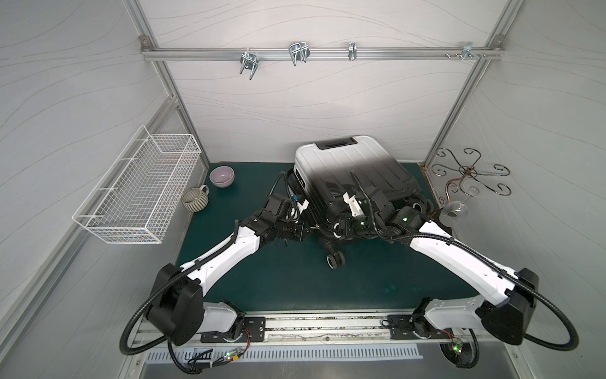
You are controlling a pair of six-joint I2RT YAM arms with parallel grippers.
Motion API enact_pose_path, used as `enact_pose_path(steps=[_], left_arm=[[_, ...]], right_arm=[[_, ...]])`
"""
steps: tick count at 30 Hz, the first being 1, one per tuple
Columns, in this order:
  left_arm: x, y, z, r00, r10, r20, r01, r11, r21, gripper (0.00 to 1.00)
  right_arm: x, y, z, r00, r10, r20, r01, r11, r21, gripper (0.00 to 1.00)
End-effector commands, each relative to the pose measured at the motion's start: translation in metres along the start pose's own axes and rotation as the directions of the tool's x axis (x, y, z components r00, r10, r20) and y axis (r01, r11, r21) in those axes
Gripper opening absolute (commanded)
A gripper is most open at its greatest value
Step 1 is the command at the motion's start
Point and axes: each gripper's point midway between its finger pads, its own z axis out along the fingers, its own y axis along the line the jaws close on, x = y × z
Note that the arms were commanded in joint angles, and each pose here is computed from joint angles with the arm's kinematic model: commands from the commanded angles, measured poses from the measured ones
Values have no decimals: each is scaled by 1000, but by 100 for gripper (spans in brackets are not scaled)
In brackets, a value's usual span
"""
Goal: Close the suitcase zippers
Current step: Zip the zipper on the suitcase.
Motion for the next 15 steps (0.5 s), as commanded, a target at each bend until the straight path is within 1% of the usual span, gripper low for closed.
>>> enact_pose_path(steps=[1, 4, 6, 8, 9, 11, 12, 13, 14, 15], left_arm=[[-86, 97, -32, 937, -66, 344, 204, 901, -382, 0], [-83, 110, -29, 942, -89, 323, 221, 890, -399, 0], [-89, 118, -30, 941, -66, 333, 212, 882, -422, 0], [-93, 123, -24, 948, -71, 312, 208, 877, -432, 0], [-94, 127, -20, 953, -72, 293, 204, 870, -450, 0], [-93, 148, -20, 957, -67, 281, 210, 831, -515, 0], [-95, 160, -22, 953, -72, 294, 226, 815, -534, 0], [-100, 166, -22, 947, -69, 314, 238, 809, -538, 0], [-108, 169, -17, 937, -66, 342, 249, 813, -526, 0], [-117, 166, -9, 928, -86, 363, 266, 834, -482, 0]], right_arm=[[80, -46, -29, 959, 102, -264, -56, 983, 175, 0], [90, -43, -16, 951, 95, -295, -45, 984, 172, 0], [99, -41, -9, 945, 84, -316, -31, 985, 167, 0], [106, -39, -3, 939, 78, -334, -24, 986, 163, 0], [109, -37, -1, 935, 72, -348, -15, 986, 163, 0], [113, -35, -1, 932, 58, -358, 2, 987, 163, 0], [115, -36, -2, 931, 52, -361, 8, 987, 162, 0], [117, -37, -3, 930, 52, -365, 8, 987, 160, 0], [120, -38, -1, 928, 45, -371, 12, 988, 151, 0], [121, -40, 2, 925, 46, -376, 11, 989, 149, 0]])
